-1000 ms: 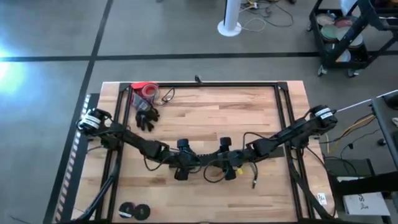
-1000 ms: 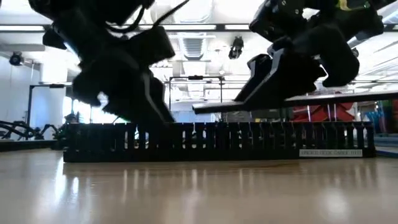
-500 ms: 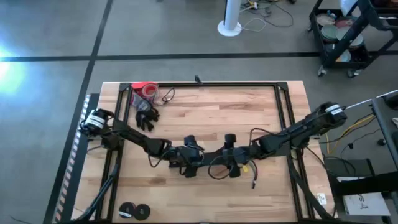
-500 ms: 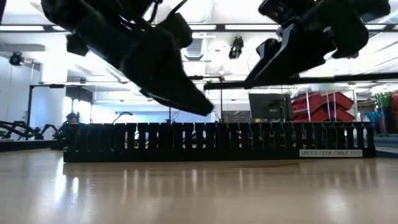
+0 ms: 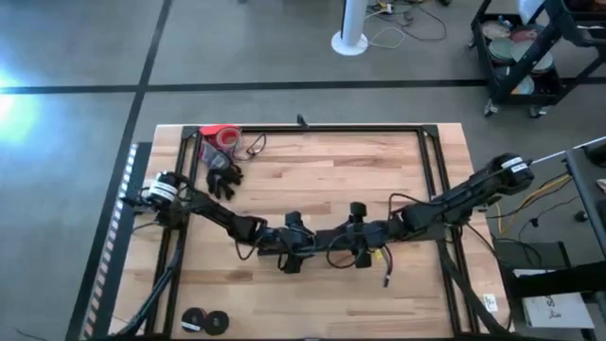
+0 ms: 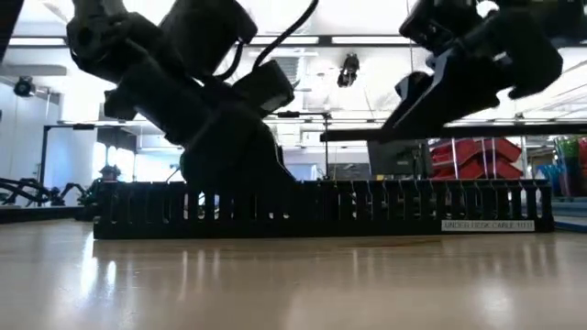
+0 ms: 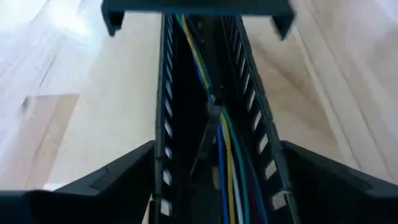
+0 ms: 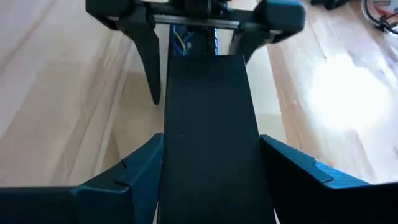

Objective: Ziptie cables
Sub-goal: Close the black cable duct

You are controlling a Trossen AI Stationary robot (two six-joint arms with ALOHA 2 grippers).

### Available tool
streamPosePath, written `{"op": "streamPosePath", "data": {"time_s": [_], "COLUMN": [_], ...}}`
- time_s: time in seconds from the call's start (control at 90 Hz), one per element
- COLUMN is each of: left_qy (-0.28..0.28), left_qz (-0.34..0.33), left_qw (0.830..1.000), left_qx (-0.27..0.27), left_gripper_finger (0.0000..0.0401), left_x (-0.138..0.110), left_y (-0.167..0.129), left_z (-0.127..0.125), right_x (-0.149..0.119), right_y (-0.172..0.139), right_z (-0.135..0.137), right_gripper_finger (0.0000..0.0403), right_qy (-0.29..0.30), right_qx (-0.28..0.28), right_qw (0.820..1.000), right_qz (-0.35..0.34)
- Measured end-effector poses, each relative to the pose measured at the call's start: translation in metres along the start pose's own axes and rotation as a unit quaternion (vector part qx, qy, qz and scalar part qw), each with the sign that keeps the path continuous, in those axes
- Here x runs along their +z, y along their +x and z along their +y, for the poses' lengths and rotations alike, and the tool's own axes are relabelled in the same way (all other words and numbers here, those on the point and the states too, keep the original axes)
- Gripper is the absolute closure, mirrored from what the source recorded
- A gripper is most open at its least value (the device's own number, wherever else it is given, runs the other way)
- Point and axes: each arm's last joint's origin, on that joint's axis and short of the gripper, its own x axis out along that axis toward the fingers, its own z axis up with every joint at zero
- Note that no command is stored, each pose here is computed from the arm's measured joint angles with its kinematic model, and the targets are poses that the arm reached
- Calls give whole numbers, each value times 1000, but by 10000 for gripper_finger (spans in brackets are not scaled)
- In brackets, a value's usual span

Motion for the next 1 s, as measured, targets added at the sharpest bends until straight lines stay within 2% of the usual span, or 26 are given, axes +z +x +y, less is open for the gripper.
{"op": "streamPosePath", "data": {"time_s": [0.3, 0.444, 0.644, 0.878, 1.0], "left_qy": [0, 0, -26, -13, -2], "left_qz": [42, 68, 78, 70, 72], "left_qw": [999, 998, 997, 997, 997], "left_qx": [1, -6, -8, -16, -20], "left_gripper_finger": [182, 181, 139, 177, 178], "left_x": [-9, -16, -28, -29, -30], "left_y": [-2, -7, -16, -18, -20], "left_z": [1, 1, 4, -1, -6], "right_x": [-13, -13, -14, -20, -19], "right_y": [17, 18, 19, 28, 27], "right_z": [6, 10, 12, 13, 13], "right_gripper_finger": [188, 188, 188, 188, 188], "right_qy": [-12, -17, -17, -39, -51], "right_qx": [2, 8, 3, -11, -17], "right_qw": [1000, 1000, 1000, 999, 998], "right_qz": [23, 17, 17, 18, 15]}}
